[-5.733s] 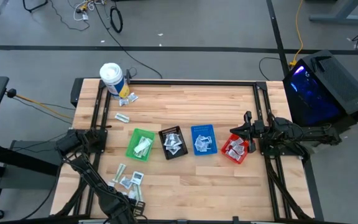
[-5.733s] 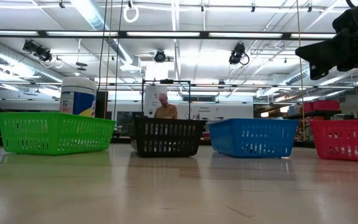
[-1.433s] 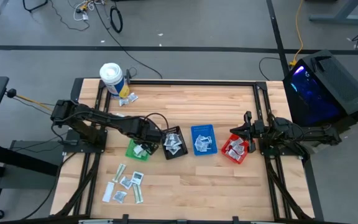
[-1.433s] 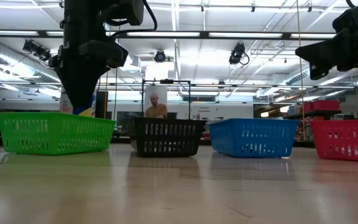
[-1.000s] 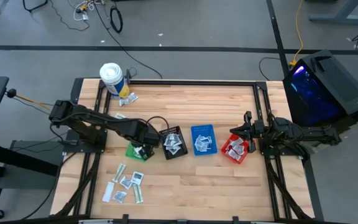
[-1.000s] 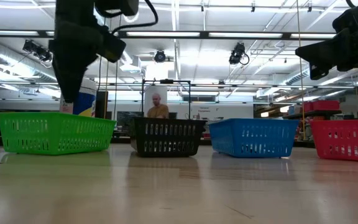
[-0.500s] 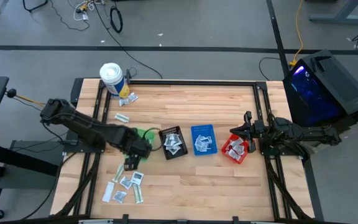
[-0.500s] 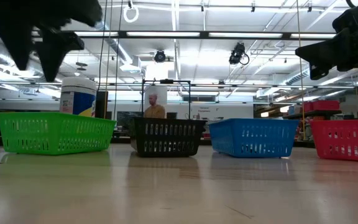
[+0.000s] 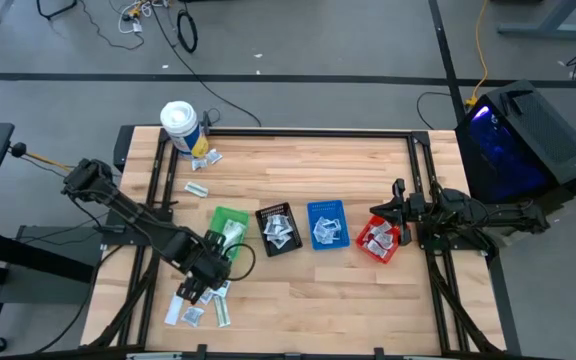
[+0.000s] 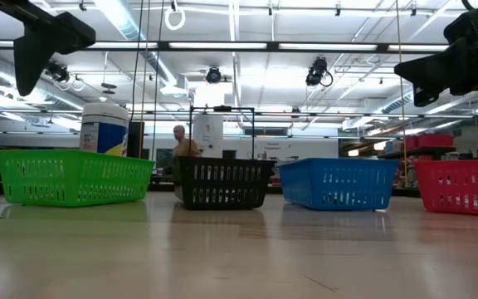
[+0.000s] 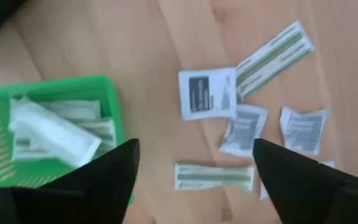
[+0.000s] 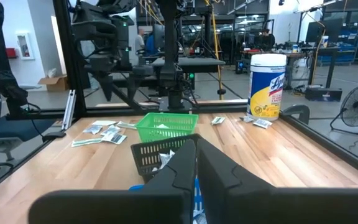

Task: Pick & Place First Aid Supplies
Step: Put the towelette pack into the black basket

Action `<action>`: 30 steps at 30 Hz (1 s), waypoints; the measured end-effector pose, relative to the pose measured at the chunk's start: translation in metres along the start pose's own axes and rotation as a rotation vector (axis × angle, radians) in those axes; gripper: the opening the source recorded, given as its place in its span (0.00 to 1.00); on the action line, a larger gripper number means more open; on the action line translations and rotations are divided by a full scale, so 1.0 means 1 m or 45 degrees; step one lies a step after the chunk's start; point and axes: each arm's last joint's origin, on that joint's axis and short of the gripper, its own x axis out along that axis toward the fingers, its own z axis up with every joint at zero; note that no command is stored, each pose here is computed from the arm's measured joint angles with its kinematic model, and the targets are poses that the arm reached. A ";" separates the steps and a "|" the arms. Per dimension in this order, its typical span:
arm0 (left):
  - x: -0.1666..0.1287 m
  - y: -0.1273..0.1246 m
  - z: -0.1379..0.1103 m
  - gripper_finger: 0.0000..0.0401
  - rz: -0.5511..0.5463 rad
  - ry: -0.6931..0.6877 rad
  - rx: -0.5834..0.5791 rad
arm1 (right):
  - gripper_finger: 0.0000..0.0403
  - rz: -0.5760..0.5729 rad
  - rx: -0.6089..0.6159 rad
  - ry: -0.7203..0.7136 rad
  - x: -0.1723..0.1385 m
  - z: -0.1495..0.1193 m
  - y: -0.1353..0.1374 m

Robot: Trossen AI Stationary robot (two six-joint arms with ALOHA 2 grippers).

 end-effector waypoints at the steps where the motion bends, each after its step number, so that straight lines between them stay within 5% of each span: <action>1: 0.001 0.000 0.001 0.83 -0.005 -0.014 -0.010 | 0.06 0.000 0.000 0.000 0.000 0.000 0.000; 7: 0.017 -0.002 0.001 0.98 -0.059 -0.067 -0.060 | 0.06 0.000 0.000 0.000 0.000 0.000 0.000; 19: 0.045 -0.007 0.013 0.94 -0.083 -0.039 -0.051 | 0.06 0.000 0.000 0.000 0.000 0.000 0.000; 30: 0.063 -0.018 0.022 0.99 -0.147 -0.058 -0.030 | 0.06 0.000 0.000 0.000 0.000 0.000 0.000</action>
